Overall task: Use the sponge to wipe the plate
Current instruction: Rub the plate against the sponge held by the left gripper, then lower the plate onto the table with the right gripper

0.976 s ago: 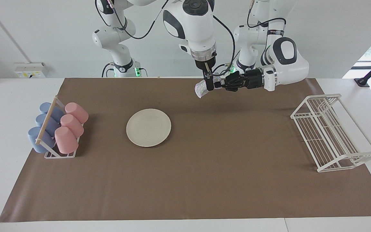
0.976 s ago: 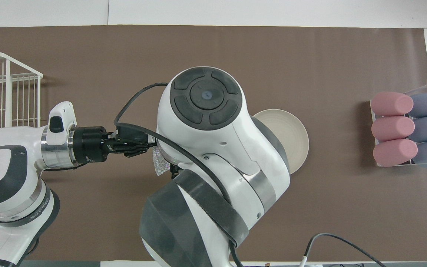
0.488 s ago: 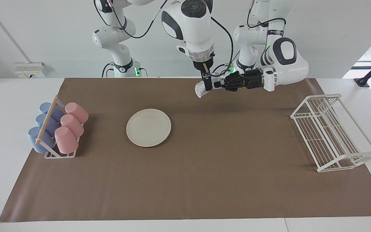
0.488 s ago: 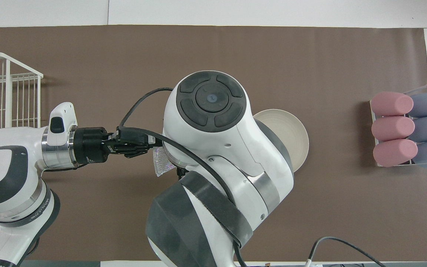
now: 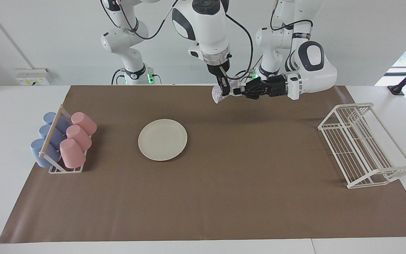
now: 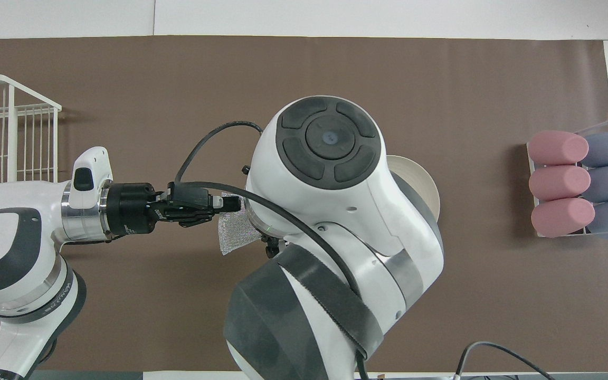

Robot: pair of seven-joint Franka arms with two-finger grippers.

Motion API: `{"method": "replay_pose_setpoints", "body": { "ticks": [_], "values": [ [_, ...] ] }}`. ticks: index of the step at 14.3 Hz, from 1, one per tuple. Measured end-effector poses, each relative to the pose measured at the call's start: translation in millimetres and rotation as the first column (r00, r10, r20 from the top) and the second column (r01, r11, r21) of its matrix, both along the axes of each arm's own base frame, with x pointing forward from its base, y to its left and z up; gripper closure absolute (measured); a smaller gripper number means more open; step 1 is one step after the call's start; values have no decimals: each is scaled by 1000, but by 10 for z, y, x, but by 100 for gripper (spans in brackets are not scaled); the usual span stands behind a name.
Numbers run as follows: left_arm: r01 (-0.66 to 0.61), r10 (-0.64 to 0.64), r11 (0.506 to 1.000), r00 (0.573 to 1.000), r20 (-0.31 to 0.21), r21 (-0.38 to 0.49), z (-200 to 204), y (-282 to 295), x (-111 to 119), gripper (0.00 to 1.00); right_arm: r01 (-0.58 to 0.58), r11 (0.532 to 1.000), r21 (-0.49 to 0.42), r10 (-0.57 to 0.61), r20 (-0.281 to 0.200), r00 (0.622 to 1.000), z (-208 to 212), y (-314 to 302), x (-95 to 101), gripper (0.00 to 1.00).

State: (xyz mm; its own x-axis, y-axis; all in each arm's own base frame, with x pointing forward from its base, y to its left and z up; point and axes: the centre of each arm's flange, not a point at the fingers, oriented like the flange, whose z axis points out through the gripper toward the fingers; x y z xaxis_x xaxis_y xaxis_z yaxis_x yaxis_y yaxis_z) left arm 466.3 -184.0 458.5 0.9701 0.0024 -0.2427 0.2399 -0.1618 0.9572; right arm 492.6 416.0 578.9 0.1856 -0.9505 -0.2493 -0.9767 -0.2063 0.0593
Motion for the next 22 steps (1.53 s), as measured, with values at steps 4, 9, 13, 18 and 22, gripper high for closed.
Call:
{"method": "replay_pose_setpoints", "body": {
  "ticks": [4, 9, 13, 18, 22],
  "values": [
    [7, -7, 1000, 1000, 0, -1, 1, -24, -11, 87, 8, 1000, 5, -8, 6, 1000, 25, -41, 22, 87],
    [2, -2, 1000, 1000, -6, -1, 1, -8, -4, 32, 8, 1000, 1, -8, 6, 1000, -3, -207, 114, 91],
    [0, 0, 1000, 1000, -12, 0, 1, -4, -2, 0, -280, 960, 4, 279, 48, 959, -279, -834, 399, 91],
    [-2, 2, 1000, 1000, -17, 0, 1, -1, 0, 0, -655, 755, -19, 646, 189, 740, -1041, -1975, 600, 91],
    [-24, 24, 1000, 999, -24, 10, -4, 47, 27, 0, -727, 686, -30, 719, 185, 670, -1661, -2120, 347, 91]
  ]
}}
